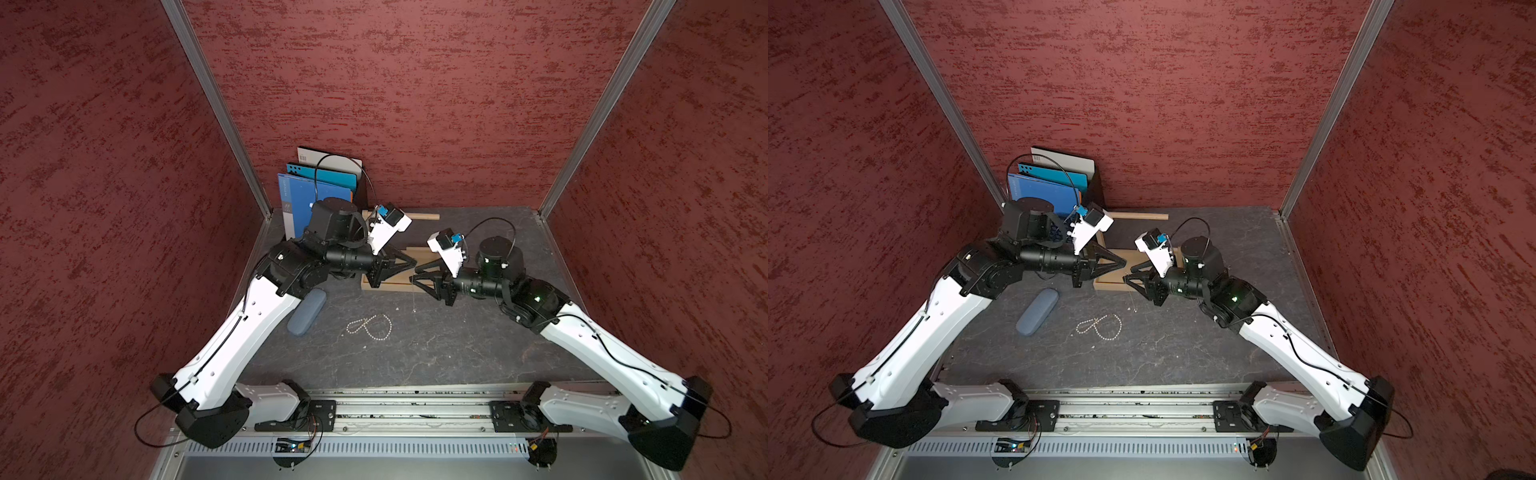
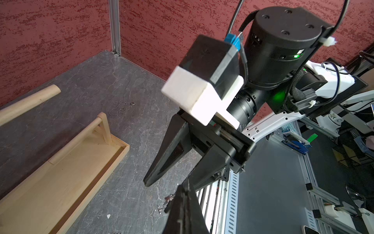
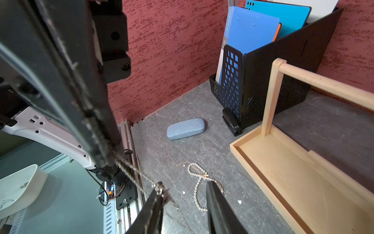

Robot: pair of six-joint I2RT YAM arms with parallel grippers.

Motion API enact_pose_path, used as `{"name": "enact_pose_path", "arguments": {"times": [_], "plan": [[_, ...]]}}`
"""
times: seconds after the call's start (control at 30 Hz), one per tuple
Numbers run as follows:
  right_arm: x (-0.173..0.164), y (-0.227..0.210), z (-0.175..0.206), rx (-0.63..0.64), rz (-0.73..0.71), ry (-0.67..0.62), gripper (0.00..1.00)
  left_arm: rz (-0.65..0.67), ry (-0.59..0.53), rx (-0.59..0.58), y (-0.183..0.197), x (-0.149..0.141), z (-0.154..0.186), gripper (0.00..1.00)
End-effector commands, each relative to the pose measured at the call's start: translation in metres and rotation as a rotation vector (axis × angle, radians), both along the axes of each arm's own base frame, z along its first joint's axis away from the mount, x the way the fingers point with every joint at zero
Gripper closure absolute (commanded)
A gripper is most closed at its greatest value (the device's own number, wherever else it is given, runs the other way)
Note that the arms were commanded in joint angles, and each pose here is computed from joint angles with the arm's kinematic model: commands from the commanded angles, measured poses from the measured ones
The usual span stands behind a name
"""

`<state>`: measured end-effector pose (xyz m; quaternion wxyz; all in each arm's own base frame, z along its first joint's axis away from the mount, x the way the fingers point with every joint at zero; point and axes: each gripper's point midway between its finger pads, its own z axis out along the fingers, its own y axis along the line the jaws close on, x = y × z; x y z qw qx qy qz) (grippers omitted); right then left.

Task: Hang the necklace on the jewelry display stand
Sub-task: Adjust the necklace.

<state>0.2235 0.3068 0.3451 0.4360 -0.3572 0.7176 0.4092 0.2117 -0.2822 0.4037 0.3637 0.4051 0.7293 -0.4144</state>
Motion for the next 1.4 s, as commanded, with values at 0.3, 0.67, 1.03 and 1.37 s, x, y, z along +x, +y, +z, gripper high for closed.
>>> {"name": "enact_pose_path", "arguments": {"times": [0.3, 0.67, 1.03, 1.37], "plan": [[0.003, 0.013, 0.015, 0.067, 0.007, -0.036, 0.7, -0.007, 0.013, -0.024, -0.001, -0.001, 0.008, 1.0], [0.008, 0.009, 0.015, 0.066, -0.054, -0.05, 0.9, 0.029, 0.019, -0.032, 0.005, 0.003, 0.01, 1.0], [0.017, -0.01, 0.033, 0.037, -0.16, -0.123, 1.0, 0.067, 0.042, -0.04, 0.011, 0.006, 0.0, 1.0], [0.008, -0.017, 0.041, -0.155, -0.1, -0.147, 1.0, 0.105, 0.044, -0.049, 0.012, 0.013, -0.019, 0.6]]}}
